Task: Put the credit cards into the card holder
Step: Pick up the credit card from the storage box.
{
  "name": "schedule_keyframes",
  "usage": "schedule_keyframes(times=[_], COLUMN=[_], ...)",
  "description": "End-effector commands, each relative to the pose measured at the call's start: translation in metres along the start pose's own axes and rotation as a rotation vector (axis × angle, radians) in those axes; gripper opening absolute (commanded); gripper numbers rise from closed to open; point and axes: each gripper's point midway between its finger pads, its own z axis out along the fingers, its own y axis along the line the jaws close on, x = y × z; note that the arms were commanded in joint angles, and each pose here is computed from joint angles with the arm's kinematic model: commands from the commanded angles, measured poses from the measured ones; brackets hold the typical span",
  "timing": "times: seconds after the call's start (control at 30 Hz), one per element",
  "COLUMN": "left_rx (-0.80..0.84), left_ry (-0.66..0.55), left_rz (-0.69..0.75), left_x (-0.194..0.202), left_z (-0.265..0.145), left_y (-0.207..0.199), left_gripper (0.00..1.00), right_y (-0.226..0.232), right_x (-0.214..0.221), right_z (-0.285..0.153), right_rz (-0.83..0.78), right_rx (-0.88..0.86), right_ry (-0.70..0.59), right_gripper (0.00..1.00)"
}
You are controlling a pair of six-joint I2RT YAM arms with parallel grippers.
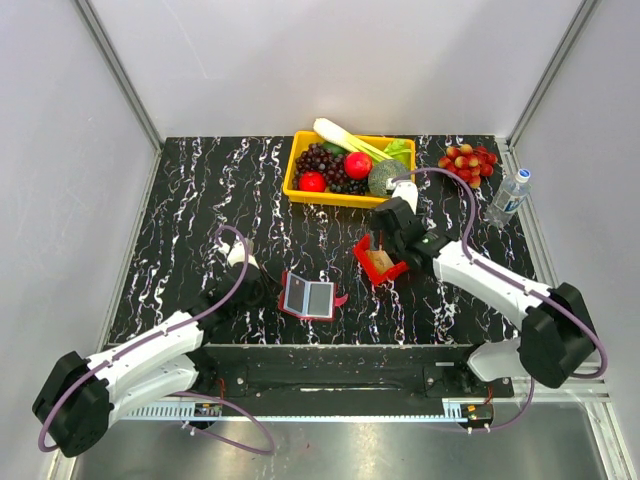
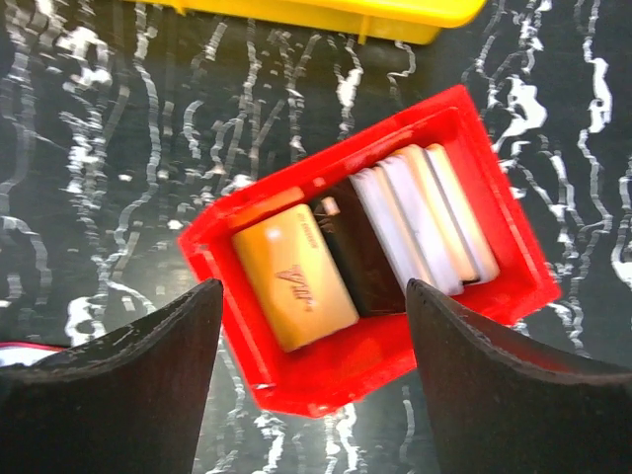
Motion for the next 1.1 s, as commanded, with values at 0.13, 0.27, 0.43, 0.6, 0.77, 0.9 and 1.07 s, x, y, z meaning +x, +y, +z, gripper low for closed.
schedule_keyframes(times=[0.13,0.27,0.43,0.6,0.77,0.9,1.07], left_rx=[0.067,0.061,0.062,0.059,0.058,0.059,0.057], left_ry=[-0.032,-0.03,-0.028,-0.027,-0.026,-0.027,-0.027], left_rz=[0.0,0.001,0.002,0.001,0.002,0.003,0.004], left_x=[-0.014,-0.012,-0.012,-0.011,-0.011,-0.011,-0.011], left_z=[-0.002,-0.001,0.0,0.0,0.001,0.001,0.002], left_y=[-0.022,-0.02,-0.02,-0.018,-0.018,-0.018,-0.018], left_gripper=[0.0,0.0,0.0,0.0,0.0,0.0,0.0], right_y=[-0.038,-0.036,-0.039,-0.047,-0.048,-0.049,-0.056], right_x=[-0.004,0.001,0.009,0.014,0.023,0.028,0.028], right_z=[0.028,0.039,0.052,0.058,0.063,0.068,0.073], right_rz=[-0.268,-0.315,-0.357,-0.392,-0.401,-0.413,-0.441], right_rx=[0.163,0.156,0.192,0.233,0.245,0.255,0.305], right_ry=[0.09,0.12,0.154,0.172,0.195,0.213,0.212], right_gripper=[0.77,0.77,0.73,0.73,0.72,0.72,0.71])
